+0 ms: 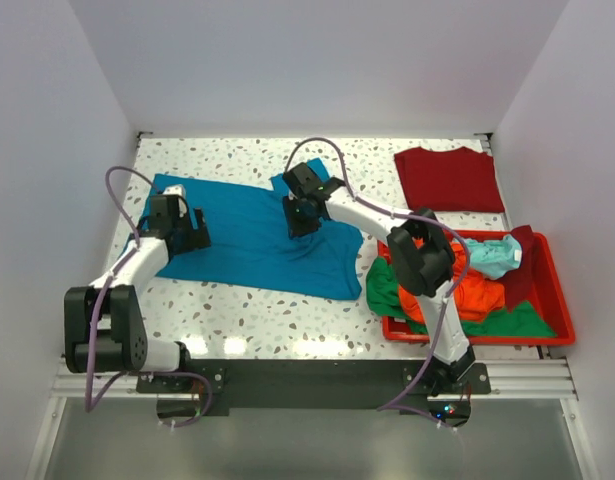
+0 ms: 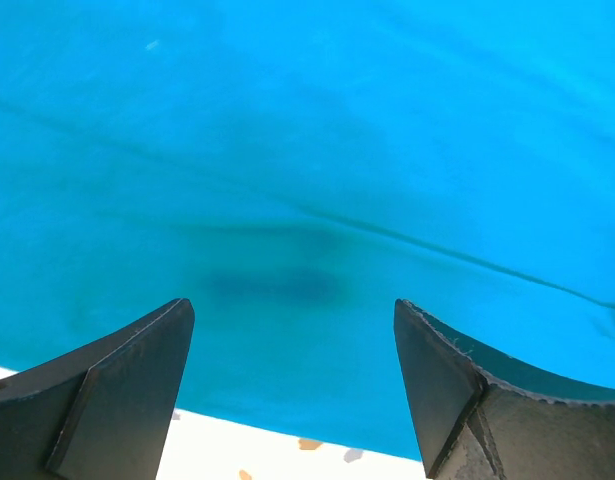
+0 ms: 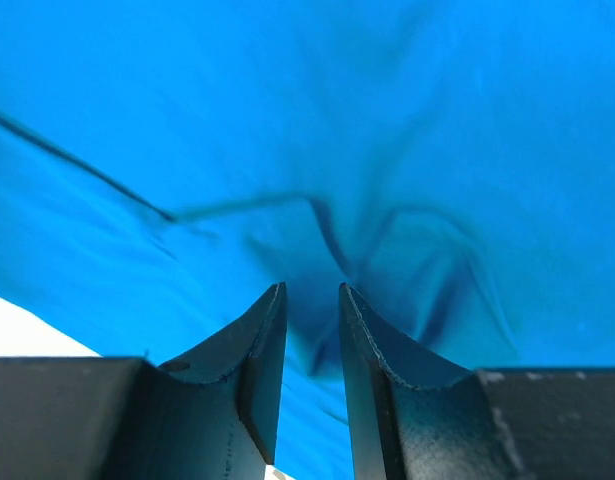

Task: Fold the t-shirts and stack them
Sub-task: Fold the tshirt

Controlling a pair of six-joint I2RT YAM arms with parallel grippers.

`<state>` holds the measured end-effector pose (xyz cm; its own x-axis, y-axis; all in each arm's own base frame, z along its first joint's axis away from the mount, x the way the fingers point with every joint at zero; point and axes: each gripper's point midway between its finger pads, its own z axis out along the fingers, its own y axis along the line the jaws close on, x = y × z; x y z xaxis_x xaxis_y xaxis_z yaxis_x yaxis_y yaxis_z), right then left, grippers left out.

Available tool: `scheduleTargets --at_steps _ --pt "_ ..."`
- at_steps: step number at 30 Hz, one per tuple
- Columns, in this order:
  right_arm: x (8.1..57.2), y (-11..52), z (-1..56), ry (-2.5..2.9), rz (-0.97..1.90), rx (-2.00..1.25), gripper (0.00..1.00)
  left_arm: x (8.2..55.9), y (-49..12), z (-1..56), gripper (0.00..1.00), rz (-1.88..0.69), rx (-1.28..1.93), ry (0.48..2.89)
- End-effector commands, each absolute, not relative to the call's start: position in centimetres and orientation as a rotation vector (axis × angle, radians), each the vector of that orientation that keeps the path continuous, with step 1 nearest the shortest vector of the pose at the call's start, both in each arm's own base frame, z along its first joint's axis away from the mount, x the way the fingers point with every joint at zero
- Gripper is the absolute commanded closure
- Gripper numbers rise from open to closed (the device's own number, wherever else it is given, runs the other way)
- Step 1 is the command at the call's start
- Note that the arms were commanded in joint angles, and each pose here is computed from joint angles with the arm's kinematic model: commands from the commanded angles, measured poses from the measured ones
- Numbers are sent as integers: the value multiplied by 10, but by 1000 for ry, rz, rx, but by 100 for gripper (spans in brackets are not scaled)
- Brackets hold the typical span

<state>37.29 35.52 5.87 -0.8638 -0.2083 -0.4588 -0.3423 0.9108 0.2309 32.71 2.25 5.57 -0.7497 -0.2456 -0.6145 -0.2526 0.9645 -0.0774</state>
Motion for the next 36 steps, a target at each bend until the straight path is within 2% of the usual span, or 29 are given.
scheduleTargets --at_steps 1,5,13,16,21,25,31,36 --pt "367 349 75 2611 444 -404 68 354 3 99 14 -47 -311 2299" --pt "350 345 68 2635 491 -378 68 374 -32 124 14 -118 -248 2267" --pt "316 338 77 2635 504 -404 68 385 -106 121 14 -193 -112 2293" --pt "315 328 90 2615 464 -399 65 389 -136 122 14 -235 -55 2291" --pt "345 303 111 2545 357 -319 60 389 -195 119 14 -347 74 2299" --pt "369 288 100 2560 393 -254 59 393 -226 104 14 -399 137 2317" --pt "383 296 82 2572 461 -330 59 393 -231 80 14 -403 120 2367" --pt "385 304 65 2600 487 -362 59 390 -236 70 23 -421 141 2393"
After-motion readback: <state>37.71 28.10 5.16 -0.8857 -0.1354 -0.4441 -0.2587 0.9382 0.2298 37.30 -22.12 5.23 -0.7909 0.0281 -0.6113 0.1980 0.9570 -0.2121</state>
